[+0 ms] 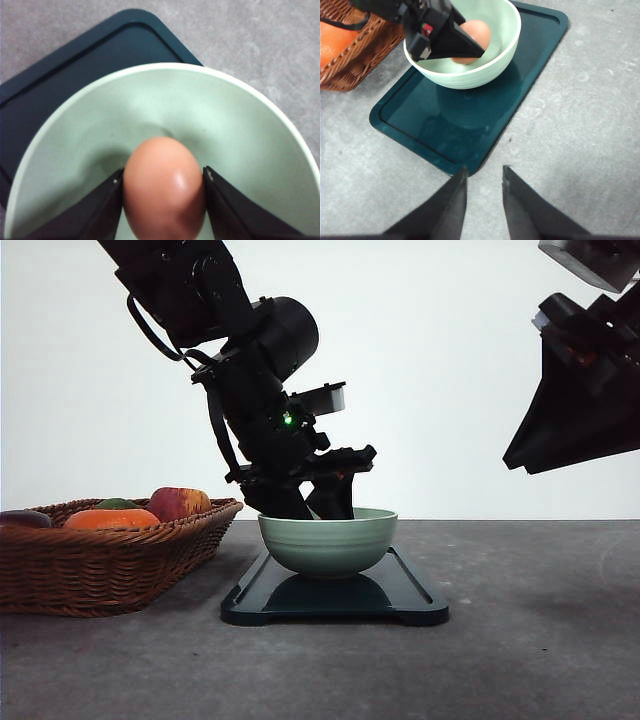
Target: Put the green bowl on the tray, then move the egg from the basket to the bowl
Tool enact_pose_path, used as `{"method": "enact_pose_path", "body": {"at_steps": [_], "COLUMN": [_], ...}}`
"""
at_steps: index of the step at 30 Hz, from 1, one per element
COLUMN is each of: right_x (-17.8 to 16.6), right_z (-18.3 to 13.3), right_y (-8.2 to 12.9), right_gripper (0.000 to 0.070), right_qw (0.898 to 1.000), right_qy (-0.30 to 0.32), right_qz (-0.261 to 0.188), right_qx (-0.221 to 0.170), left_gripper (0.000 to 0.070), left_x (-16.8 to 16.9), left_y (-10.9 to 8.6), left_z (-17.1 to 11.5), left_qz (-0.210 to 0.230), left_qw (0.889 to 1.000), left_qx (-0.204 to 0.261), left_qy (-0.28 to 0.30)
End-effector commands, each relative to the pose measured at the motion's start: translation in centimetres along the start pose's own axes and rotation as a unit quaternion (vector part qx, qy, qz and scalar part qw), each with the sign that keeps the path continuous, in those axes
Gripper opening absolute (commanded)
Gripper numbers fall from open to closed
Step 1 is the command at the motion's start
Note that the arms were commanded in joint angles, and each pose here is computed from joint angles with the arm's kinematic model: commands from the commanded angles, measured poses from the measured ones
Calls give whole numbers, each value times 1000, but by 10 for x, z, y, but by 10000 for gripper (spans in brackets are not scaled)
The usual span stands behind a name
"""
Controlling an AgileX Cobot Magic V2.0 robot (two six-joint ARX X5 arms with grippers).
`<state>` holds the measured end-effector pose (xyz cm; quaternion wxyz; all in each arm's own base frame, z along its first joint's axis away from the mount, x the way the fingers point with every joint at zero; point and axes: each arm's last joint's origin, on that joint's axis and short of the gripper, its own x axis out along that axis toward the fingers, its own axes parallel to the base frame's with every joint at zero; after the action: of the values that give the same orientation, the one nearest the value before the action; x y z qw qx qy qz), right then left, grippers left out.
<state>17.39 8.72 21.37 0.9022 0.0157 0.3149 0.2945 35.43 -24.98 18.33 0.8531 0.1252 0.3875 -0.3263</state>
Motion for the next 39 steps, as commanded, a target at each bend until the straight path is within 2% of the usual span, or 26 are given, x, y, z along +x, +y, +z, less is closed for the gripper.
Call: {"method": "enact_pose_path", "body": {"at_steps": [1, 14, 23, 28, 33, 39], "right_x": [0, 0, 0, 0, 0, 0], "right_z": [3, 2, 2, 2, 2, 3], "right_y": [1, 1, 1, 1, 1, 1], "right_gripper": [136, 136, 136, 136, 136, 136], "right_qw": [1000, 1000, 1000, 1000, 1000, 1000], "right_qy": [-6, -2, 0, 1, -1, -3], "right_qz": [1, 1, 1, 0, 1, 1], "right_qx": [-3, -2, -2, -2, -4, -7], "left_gripper": [315, 315, 310, 305, 305, 306], "left_x": [6, -2, -42, -71, -101, -143], "left_y": [-3, -4, 1, 7, 15, 20], "left_z": [3, 14, 48, 54, 37, -6], "left_qz": [-2, -2, -2, -18, -9, 8], "left_qw": [1000, 1000, 997, 997, 997, 992], "left_qx": [6, -28, -38, -48, -65, -110], "left_qy": [-4, 14, 73, 59, 29, -58]}}
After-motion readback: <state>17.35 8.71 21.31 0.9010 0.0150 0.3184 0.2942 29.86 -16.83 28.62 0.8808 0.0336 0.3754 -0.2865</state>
